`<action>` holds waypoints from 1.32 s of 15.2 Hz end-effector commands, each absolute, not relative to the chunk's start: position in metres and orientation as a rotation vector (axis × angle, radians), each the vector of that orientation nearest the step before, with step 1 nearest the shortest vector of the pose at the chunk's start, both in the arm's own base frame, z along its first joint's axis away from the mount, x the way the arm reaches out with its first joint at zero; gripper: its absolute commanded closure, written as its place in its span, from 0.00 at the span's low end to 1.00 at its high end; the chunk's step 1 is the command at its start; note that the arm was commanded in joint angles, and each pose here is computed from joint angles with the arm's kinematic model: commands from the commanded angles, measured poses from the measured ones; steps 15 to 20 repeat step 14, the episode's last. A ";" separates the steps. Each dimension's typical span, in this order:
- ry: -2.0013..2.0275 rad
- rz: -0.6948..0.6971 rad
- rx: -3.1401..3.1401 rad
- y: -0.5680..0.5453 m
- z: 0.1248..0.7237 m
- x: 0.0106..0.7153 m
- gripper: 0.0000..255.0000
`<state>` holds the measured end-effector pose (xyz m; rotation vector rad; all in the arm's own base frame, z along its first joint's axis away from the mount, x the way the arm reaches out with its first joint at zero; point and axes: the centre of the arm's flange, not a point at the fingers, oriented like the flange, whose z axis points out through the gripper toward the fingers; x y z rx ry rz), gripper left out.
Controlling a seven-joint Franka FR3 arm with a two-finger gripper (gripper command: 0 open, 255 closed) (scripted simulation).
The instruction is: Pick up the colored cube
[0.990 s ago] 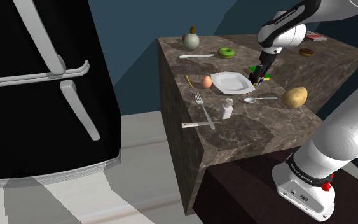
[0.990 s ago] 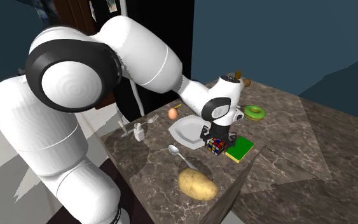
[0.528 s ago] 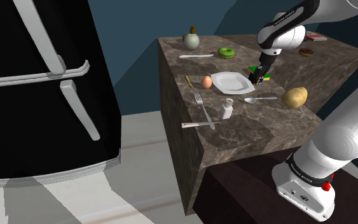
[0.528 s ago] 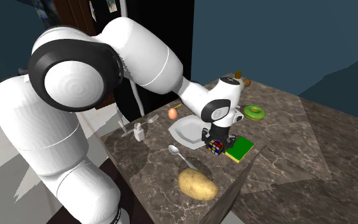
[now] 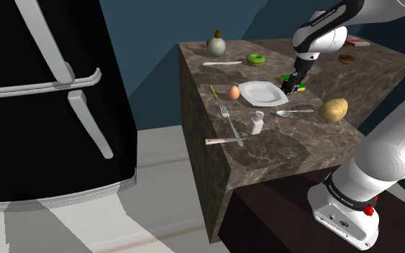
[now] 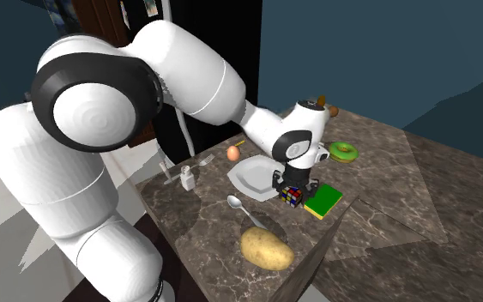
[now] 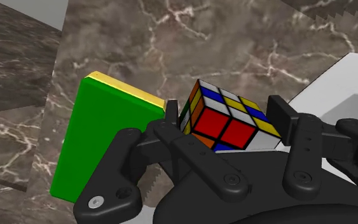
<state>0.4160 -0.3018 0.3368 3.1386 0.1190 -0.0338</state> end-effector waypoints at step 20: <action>0.119 -0.034 3.139 -0.301 0.406 0.416 1.00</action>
